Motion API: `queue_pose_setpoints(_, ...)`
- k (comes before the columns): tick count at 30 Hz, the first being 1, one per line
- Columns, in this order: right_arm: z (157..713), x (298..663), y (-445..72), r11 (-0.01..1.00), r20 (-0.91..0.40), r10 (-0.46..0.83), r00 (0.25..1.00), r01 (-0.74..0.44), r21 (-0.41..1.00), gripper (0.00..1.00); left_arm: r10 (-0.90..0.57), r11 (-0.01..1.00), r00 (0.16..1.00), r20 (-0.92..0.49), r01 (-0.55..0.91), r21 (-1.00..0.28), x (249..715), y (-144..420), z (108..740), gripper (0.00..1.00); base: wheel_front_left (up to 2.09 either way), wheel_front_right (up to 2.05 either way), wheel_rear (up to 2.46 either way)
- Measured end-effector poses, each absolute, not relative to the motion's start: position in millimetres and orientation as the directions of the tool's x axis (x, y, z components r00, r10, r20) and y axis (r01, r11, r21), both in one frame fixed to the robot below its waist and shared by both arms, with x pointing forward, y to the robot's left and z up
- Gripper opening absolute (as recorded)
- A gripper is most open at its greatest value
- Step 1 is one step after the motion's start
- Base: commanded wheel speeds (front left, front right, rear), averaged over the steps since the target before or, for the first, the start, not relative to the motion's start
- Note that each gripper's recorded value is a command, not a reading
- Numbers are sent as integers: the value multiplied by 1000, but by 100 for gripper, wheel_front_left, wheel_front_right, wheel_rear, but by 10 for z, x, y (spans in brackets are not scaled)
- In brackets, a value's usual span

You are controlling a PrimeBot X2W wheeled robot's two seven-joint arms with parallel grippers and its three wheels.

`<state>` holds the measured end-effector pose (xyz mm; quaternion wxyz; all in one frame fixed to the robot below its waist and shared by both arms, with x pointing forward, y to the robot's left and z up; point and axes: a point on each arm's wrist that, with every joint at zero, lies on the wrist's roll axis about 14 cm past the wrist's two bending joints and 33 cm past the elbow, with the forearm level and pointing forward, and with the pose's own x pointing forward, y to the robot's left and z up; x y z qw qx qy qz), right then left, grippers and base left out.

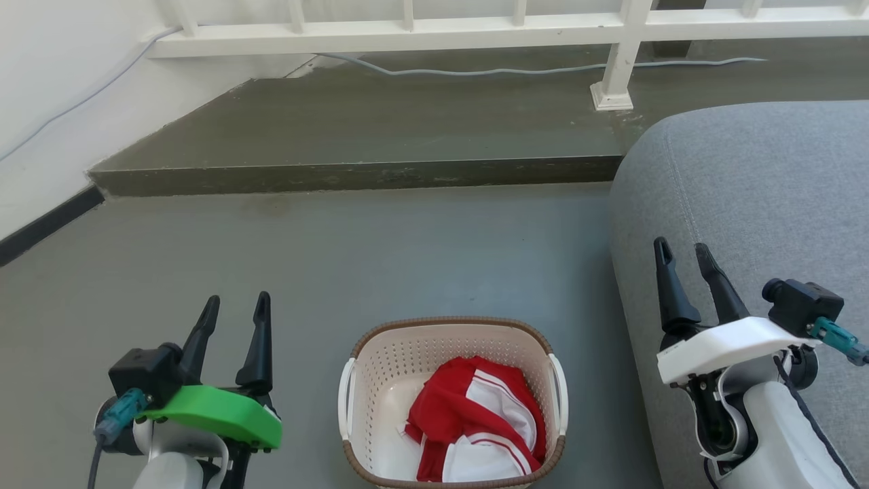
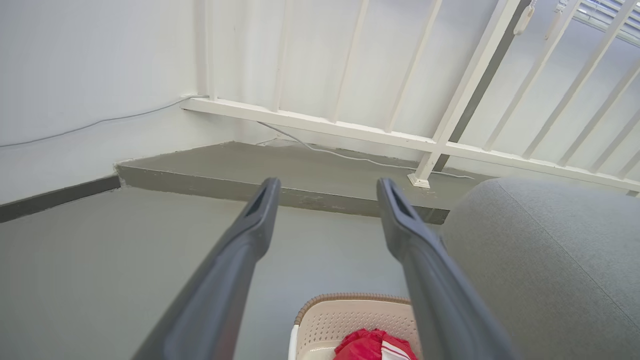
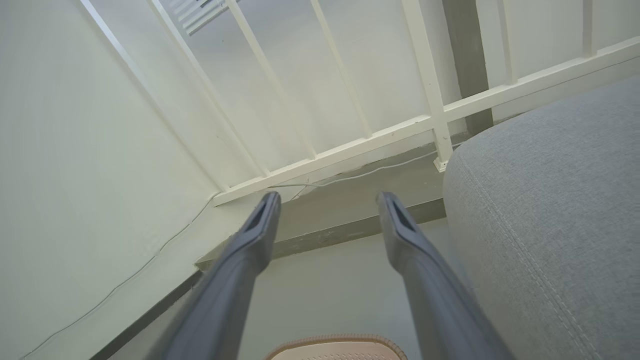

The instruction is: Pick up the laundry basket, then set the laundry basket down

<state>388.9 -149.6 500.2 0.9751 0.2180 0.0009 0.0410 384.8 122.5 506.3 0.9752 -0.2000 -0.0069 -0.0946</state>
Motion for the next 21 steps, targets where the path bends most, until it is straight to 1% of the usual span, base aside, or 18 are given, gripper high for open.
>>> queue_pose_setpoints(11,5067,3902,-1434,953,59,105,993,-117,279,100,-219,943,970,101,237,-235,3843,1141,5150,100,0,0,0)
queue_pose_setpoints(21,5080,3904,-1444,959,65,101,993,-114,258,100,-231,944,966,114,251,-213,3836,1112,5186,100,0,0,0)
